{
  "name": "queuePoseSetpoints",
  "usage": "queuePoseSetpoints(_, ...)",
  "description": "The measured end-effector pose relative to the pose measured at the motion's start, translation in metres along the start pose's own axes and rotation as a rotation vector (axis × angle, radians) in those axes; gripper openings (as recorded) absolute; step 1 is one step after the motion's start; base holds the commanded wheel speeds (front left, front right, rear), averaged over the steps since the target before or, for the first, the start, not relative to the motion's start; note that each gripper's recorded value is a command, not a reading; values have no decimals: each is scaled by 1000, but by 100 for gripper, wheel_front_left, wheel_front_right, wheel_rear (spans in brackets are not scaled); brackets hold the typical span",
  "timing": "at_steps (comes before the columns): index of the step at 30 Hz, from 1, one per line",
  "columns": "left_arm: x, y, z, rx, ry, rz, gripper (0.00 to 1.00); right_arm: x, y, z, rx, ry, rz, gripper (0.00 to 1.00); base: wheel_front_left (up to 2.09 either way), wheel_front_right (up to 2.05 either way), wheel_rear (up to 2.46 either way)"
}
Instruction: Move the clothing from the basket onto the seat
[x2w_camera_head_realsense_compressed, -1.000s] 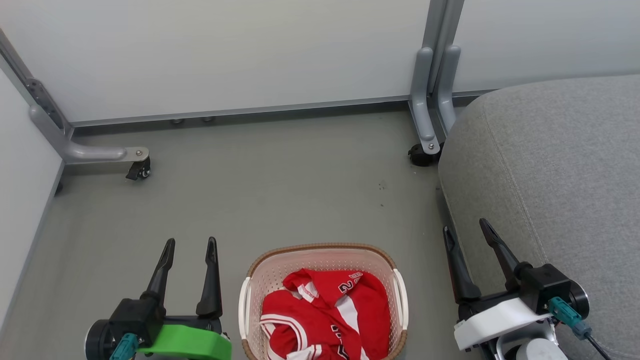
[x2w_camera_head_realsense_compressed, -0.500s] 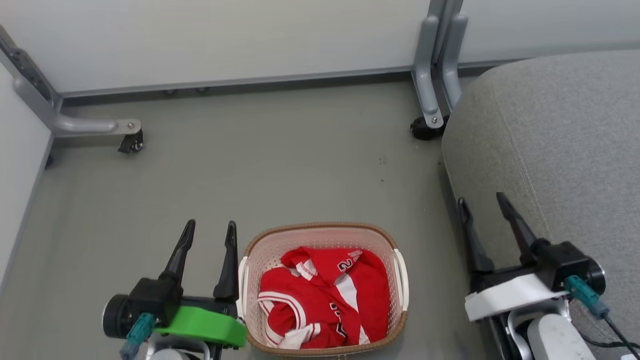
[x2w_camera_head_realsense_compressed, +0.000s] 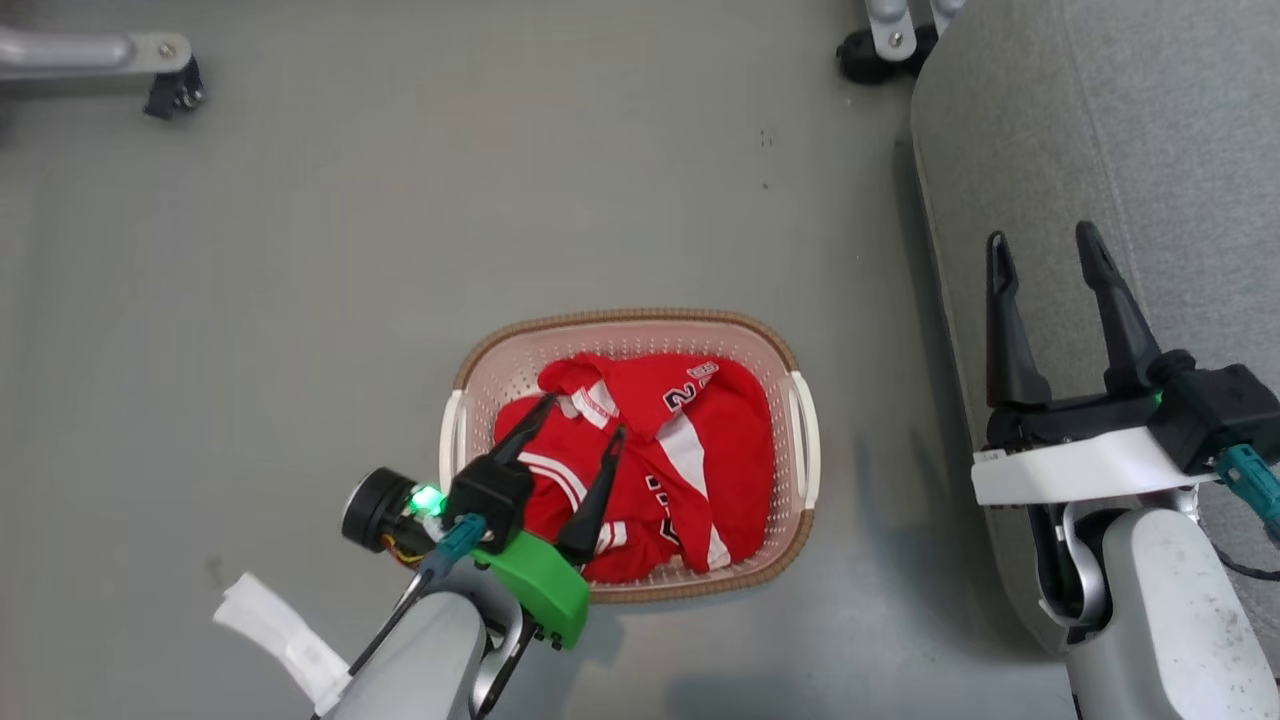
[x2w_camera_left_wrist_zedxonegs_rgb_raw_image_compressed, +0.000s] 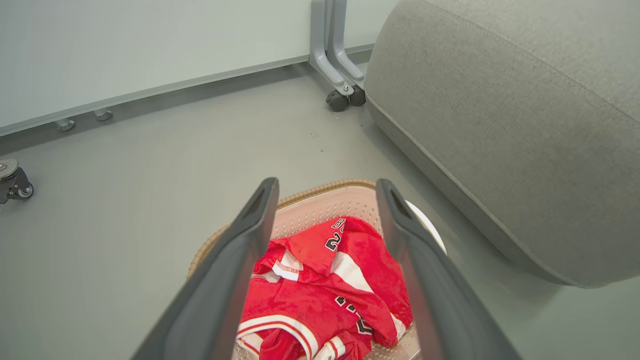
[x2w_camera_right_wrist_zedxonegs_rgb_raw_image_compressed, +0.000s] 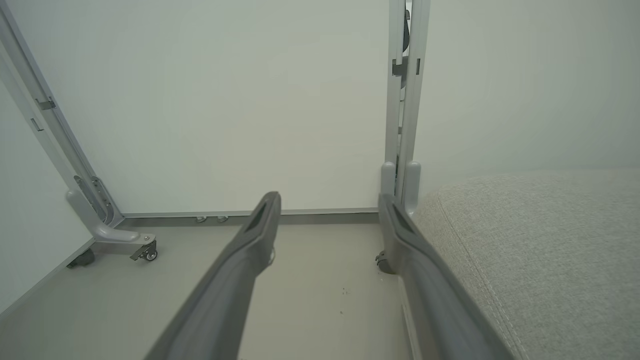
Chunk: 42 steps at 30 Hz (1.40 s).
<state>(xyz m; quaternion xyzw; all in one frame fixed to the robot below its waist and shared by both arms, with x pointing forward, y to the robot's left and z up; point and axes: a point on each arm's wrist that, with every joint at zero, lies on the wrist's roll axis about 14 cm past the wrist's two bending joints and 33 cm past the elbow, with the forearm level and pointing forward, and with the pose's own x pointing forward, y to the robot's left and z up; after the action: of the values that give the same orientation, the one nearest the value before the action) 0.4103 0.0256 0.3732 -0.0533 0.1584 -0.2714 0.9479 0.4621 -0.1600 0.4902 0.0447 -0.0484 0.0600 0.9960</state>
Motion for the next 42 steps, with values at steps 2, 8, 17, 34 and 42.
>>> queuePoseSetpoints(2,10,-7,-15,50,51,-67,100,7,-4,-8,-3,10,-7,100,0,0,0)
queuePoseSetpoints(8,33,-14,-66,230,203,-257,100,26,-16,-35,-9,40,-26,100,0,0,0)
queuePoseSetpoints(17,57,6,-142,345,402,-363,100,38,-40,-79,-23,104,-73,100,0,0,0)
queuePoseSetpoints(34,66,1,-238,618,579,-559,100,27,-78,-131,-23,209,-165,100,0,0,0)
queuePoseSetpoints(42,70,-12,-267,716,620,-671,100,37,-82,-131,-74,181,-151,100,0,0,0)
